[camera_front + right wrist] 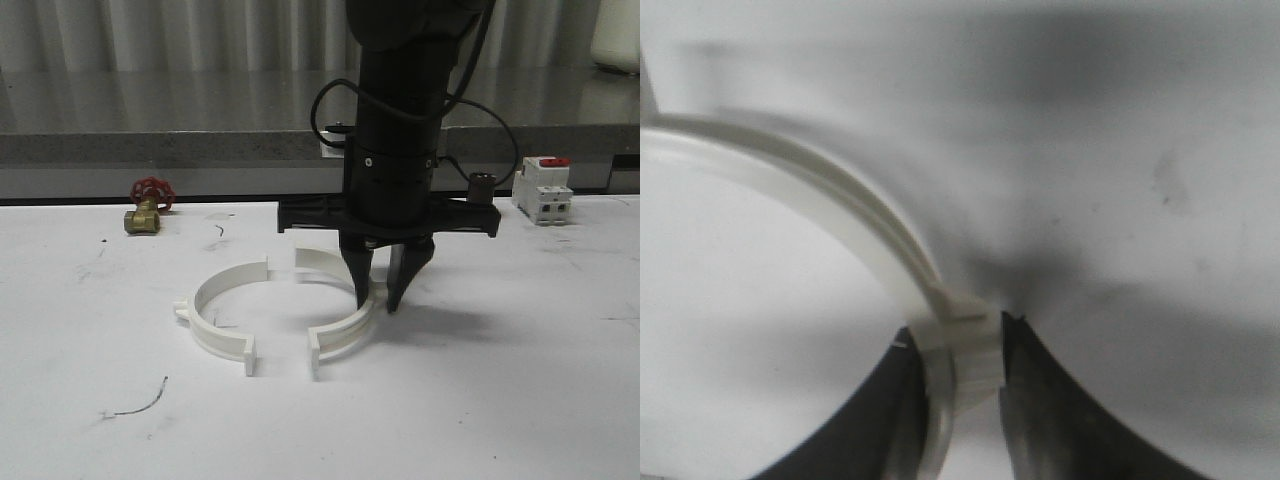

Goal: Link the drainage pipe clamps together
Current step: 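Lower the half-ring so its tabs meet the placed half's tabs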

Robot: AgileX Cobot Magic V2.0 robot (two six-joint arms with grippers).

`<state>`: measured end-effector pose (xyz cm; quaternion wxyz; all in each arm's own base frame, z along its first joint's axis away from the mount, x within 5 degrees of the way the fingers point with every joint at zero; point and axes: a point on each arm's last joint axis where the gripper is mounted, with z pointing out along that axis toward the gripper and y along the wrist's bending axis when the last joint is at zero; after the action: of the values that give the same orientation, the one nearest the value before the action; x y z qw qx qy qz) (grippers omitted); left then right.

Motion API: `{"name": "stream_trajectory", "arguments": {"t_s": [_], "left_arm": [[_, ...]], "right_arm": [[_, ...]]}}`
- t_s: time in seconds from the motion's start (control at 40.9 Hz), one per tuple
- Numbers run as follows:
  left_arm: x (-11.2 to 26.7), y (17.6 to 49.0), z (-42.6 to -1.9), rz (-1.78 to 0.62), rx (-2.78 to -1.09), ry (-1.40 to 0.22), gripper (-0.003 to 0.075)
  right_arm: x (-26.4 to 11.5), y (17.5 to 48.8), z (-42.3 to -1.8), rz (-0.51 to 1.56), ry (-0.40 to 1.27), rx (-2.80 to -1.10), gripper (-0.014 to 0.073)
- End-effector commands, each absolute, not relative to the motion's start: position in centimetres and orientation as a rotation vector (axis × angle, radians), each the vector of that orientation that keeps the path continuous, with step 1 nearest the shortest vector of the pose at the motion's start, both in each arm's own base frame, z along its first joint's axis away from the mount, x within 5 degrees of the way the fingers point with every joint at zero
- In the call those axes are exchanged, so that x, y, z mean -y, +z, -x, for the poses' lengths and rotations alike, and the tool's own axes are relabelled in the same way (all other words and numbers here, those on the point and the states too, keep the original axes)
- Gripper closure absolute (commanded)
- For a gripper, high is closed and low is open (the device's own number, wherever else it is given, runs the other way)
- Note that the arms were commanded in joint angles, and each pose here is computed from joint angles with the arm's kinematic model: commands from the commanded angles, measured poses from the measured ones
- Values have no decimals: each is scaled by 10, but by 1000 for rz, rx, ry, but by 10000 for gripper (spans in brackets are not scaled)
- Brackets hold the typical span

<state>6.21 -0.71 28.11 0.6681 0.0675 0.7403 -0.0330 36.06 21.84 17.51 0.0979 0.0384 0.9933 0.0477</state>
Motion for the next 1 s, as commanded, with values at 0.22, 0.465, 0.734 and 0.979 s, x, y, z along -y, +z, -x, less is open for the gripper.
{"name": "stream_trajectory", "arguments": {"t_s": [0.22,0.465,0.734,0.979], "left_arm": [[8,296,-62,-154,-1575,-87,741],[8,296,-62,-154,-1575,-87,741],[8,296,-62,-154,-1575,-87,741],[8,296,-62,-154,-1575,-87,741]], "right_arm": [[-230,198,-361,-129,222,-2852,433],[-235,194,-361,-143,266,-2848,433],[-237,195,-361,-161,305,-2841,433],[-240,196,-362,-187,358,-2828,433]]}}
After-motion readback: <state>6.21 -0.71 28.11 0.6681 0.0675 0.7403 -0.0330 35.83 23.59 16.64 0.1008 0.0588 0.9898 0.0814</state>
